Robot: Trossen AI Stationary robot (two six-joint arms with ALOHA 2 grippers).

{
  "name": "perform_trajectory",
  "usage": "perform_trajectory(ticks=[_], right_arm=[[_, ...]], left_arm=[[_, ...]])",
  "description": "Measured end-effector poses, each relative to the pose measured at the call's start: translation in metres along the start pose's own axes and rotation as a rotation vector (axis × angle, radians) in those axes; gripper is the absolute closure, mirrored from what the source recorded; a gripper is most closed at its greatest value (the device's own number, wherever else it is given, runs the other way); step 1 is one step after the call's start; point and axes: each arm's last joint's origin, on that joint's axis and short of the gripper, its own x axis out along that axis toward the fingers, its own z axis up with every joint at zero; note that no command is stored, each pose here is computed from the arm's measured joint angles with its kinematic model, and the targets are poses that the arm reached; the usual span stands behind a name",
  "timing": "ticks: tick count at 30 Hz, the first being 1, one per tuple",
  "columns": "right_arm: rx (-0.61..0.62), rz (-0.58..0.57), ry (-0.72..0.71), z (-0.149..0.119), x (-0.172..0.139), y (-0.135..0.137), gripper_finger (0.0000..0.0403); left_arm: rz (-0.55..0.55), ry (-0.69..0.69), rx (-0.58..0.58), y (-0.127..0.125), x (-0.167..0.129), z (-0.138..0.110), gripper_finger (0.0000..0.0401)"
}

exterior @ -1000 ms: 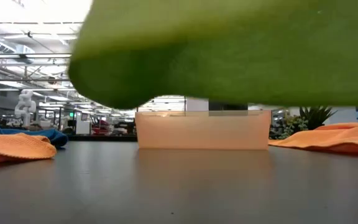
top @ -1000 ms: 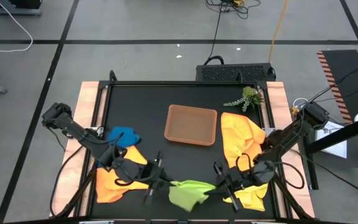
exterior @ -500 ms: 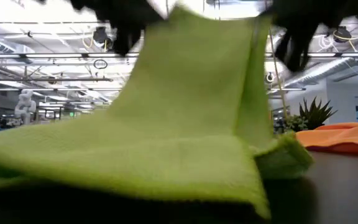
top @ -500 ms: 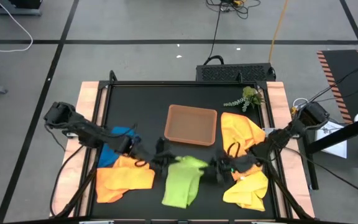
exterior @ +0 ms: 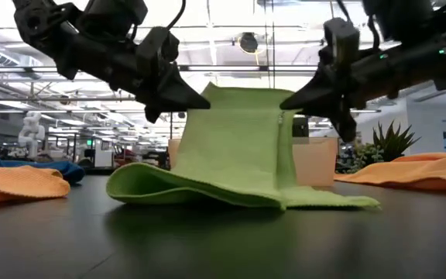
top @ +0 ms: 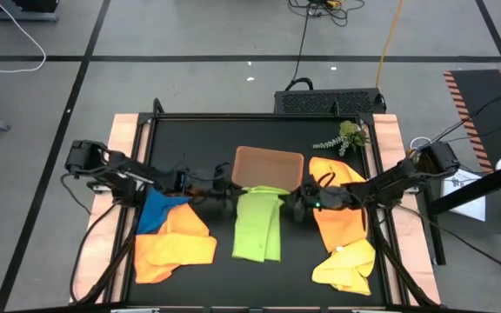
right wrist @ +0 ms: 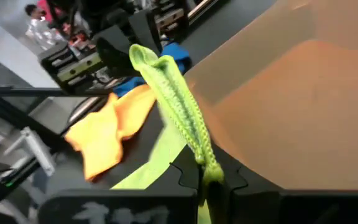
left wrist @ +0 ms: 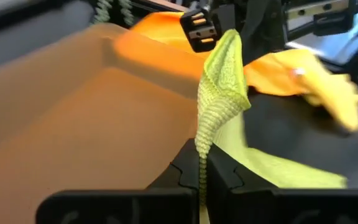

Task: Fold microfiber towels
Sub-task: Fold the green microfiber towel

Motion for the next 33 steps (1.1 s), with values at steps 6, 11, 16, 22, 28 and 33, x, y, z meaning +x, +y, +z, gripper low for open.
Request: perform_trajectory(ticks=[6,11,16,22,28,33], right_arm=[[-0.055,-0.098,-0.033,0.015,0.008,-0.021,0.0403],[-0.082,-0.153,-0.042,0.027,0.012,-0.038,0.0403],[-0.087,-0.193,-0.054,0.039,0.014,-0.053,0.0403],[-0.084,-0.154,-0.068,0.046,0.015,-0.057,0.0403],[-0.112,0.016,-0.092,0.045,0.011,-0.036,0.0403],[-0.126,0.138,-0.163,0.052,0.0,-0.016,0.0403]], left_arm=[[0.155,-0.02,0.104,0.019,0.003,0.002,0.039],[0.211,-0.021,0.134,0.04,0.013,-0.001,0.0397],[0.259,-0.073,0.147,0.06,0.024,-0.005,0.0387],[0.288,-0.089,0.137,0.072,0.028,0.0,0.0398],[0.182,-0.111,0.179,0.055,0.027,0.003,0.0399],[0.127,-0.16,0.22,0.037,0.021,0.012,0.039]])
